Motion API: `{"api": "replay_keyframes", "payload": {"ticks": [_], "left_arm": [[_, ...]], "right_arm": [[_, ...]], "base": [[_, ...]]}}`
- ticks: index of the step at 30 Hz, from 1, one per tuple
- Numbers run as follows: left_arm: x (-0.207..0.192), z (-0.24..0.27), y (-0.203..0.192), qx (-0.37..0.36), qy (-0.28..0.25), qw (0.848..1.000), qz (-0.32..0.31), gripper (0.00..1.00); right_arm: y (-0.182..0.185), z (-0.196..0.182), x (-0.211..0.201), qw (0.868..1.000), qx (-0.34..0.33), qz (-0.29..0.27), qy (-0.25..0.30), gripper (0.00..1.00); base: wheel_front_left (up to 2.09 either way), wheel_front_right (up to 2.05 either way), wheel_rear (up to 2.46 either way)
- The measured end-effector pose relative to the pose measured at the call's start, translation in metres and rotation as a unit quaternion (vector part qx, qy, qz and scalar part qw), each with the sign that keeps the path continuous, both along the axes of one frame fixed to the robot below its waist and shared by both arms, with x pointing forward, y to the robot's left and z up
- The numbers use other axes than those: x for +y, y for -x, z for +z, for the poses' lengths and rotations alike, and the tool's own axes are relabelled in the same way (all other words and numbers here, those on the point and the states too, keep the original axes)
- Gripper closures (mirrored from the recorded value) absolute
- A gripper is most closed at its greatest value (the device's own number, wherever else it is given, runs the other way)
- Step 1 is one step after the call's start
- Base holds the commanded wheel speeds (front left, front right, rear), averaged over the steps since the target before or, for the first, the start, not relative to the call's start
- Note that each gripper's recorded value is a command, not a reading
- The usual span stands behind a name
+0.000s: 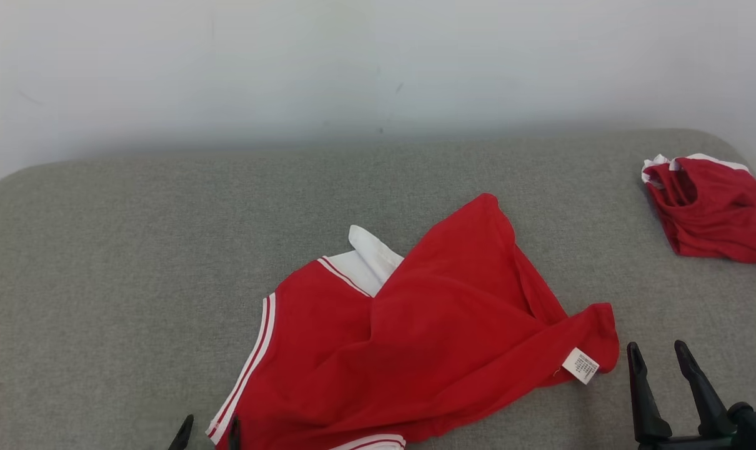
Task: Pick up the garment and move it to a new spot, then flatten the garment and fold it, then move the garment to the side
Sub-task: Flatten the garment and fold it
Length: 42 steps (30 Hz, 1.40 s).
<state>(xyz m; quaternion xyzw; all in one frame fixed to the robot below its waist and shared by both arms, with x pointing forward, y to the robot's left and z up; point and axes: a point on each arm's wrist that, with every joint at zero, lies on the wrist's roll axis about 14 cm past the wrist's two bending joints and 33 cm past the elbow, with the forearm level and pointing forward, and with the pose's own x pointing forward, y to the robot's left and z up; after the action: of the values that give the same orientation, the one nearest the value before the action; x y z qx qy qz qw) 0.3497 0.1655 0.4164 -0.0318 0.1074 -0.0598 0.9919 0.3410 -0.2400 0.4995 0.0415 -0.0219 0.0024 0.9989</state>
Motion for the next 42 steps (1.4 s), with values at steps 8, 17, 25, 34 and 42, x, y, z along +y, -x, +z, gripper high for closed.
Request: {"api": "replay_keyframes", "payload": {"ticks": [8,17,25,34,42], "left_arm": [[-0.011,-0.039,-0.005,0.070,-0.002,0.997,-0.026,0.33],[-0.009,-0.001,-0.052,0.008,-0.026,0.998,-0.051,1.00],[0.005,0.049,-0.105,-0.062,-0.058,0.995,-0.058,1.00],[0.015,0.042,-0.118,-0.044,-0.063,0.996,-0.049,0.00],[0.020,0.077,-0.104,-0.106,-0.044,0.993,-0.014,0.00]], "right_arm": [[-0.002,-0.010,0.002,1.000,0.016,0.000,-0.004,0.00],[-0.006,-0.012,0.001,1.000,0.019,-0.001,-0.002,0.00],[-0.012,-0.011,0.002,1.000,0.017,0.002,-0.001,0.00],[-0.009,-0.014,-0.003,1.000,0.024,-0.005,0.001,0.00],[0.001,-0.014,0.000,1.000,0.023,-0.005,-0.005,0.00]], "base": [[0.00,0.00,0.00],[0.00,0.00,0.00],[0.00,0.00,0.00],[0.00,0.00,0.00],[0.00,0.00,0.00]]}}
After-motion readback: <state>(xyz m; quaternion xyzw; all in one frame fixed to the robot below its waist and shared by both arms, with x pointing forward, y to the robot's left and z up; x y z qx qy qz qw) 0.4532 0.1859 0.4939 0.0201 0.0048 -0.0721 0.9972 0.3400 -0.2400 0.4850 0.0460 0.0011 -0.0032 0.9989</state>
